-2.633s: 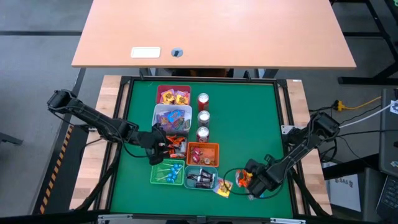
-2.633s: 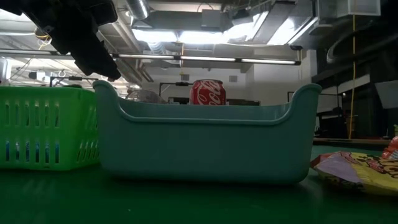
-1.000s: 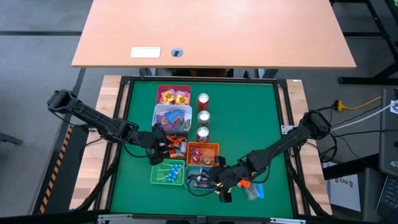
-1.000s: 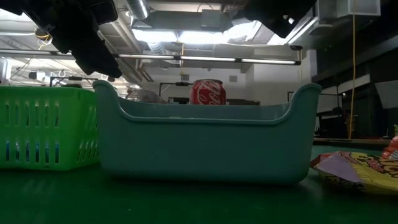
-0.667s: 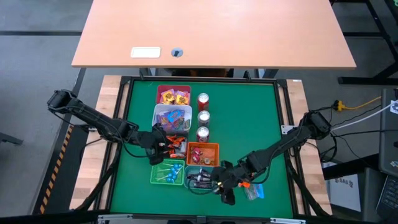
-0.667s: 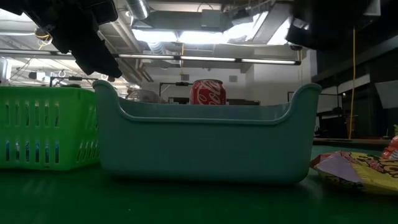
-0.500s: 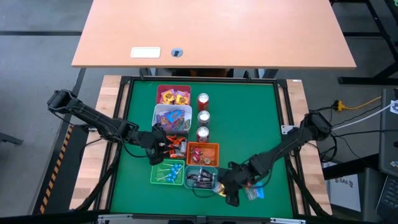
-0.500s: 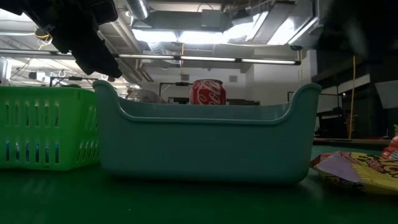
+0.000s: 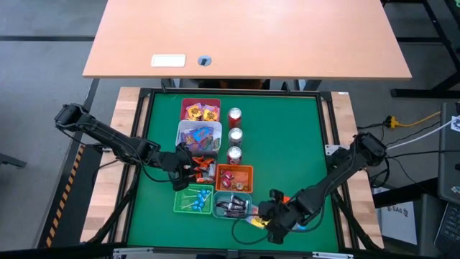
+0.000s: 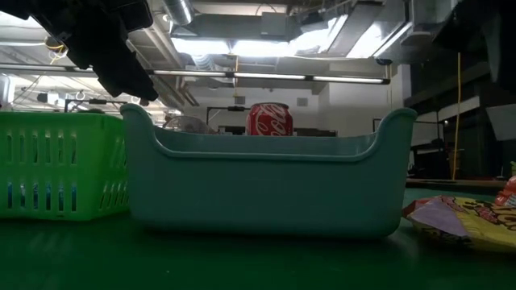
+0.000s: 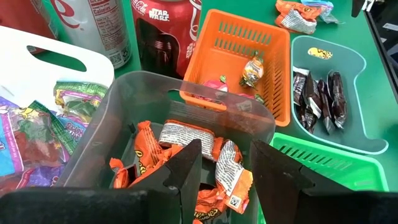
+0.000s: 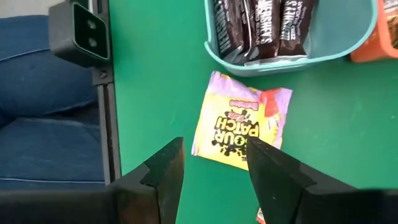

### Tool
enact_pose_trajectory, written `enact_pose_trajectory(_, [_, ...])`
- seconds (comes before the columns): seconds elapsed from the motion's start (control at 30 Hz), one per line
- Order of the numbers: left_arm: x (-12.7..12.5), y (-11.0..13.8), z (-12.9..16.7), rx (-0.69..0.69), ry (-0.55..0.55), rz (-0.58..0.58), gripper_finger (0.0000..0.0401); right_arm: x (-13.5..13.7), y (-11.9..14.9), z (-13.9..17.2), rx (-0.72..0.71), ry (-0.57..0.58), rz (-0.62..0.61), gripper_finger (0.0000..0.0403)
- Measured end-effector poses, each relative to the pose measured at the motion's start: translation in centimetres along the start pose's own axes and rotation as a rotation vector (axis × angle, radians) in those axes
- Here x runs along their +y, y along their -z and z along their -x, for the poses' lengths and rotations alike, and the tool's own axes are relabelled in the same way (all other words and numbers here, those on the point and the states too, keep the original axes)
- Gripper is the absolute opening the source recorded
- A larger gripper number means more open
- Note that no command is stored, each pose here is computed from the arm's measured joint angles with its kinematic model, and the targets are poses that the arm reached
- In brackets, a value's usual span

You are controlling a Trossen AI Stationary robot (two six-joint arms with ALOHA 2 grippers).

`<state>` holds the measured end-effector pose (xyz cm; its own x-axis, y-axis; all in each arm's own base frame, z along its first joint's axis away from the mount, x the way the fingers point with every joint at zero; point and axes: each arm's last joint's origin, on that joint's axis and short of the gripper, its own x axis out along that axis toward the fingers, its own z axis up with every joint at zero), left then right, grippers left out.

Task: Sort candy
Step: Put the yellow candy into the red bin

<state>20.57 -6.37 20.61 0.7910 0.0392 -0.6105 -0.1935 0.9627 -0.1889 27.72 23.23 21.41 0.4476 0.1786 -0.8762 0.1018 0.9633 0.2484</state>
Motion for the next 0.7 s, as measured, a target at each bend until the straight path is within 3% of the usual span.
enact_pose_trajectory(0.47, [0.0, 0.0, 0.0, 0.001, 0.0, -0.001, 0.0126, -0.8, 2.0, -6.4, 0.155, 0.141, 0.061, 0.017])
enact_pose_trajectory(0.7, [0.0, 0.0, 0.0, 0.001, 0.001, -0.001, 0.0126, -0.9, 2.3, -7.2, 0.182, 0.146, 0.063, 0.0166])
